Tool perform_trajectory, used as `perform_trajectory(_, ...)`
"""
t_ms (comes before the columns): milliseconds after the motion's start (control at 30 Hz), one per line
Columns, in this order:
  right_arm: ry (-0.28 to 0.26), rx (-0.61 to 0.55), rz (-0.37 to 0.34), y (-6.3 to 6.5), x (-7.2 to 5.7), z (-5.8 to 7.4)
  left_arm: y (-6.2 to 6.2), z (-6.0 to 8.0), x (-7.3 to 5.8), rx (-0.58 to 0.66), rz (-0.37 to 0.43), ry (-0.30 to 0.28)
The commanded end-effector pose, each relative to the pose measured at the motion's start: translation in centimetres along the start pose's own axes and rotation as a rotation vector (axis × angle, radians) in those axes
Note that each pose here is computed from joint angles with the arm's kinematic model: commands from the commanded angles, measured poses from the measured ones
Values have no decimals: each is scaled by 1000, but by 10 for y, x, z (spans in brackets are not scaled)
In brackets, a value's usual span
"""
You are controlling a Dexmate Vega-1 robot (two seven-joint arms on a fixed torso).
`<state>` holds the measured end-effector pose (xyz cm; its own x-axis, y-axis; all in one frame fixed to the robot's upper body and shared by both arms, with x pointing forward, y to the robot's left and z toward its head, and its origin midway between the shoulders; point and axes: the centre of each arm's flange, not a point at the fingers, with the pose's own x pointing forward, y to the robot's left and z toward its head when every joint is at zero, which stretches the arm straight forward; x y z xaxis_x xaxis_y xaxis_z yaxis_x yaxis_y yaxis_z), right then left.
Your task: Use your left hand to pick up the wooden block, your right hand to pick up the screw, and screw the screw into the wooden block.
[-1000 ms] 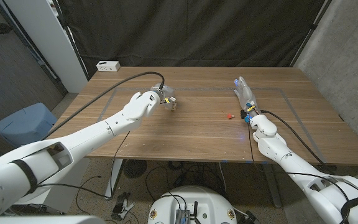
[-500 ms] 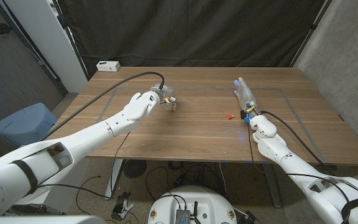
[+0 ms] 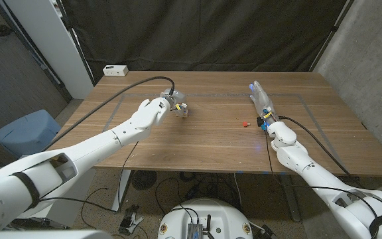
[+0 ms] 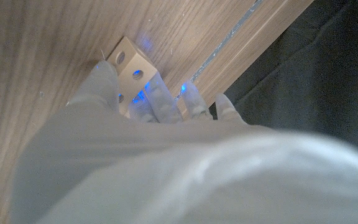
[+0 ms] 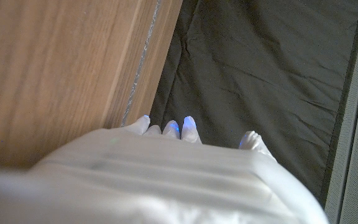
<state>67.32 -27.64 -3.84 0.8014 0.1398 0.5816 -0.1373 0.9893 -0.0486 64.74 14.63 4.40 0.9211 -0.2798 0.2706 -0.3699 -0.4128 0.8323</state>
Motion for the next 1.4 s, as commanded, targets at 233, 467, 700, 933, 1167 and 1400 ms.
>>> perform_trajectory(233, 40, -176, 50, -7, -10, 19, 13, -9, -5, -42, 45, 42)
perform_trajectory(467, 55, -261, 70, -11, -16, 27, 19, -13, -7, -85, 60, 70)
perform_trajectory(700, 59, -327, 78, -15, -23, 36, 25, -16, -9, -122, 80, 98)
perform_trajectory(933, 45, -391, 79, -21, -32, 45, 29, -18, -12, -188, 92, 125)
perform_trajectory(1167, 34, -437, 93, -27, -42, 52, 32, -20, -14, -257, 112, 162)
perform_trajectory(1400, 57, -506, 122, -32, -49, 62, 35, -21, -16, -337, 138, 180)
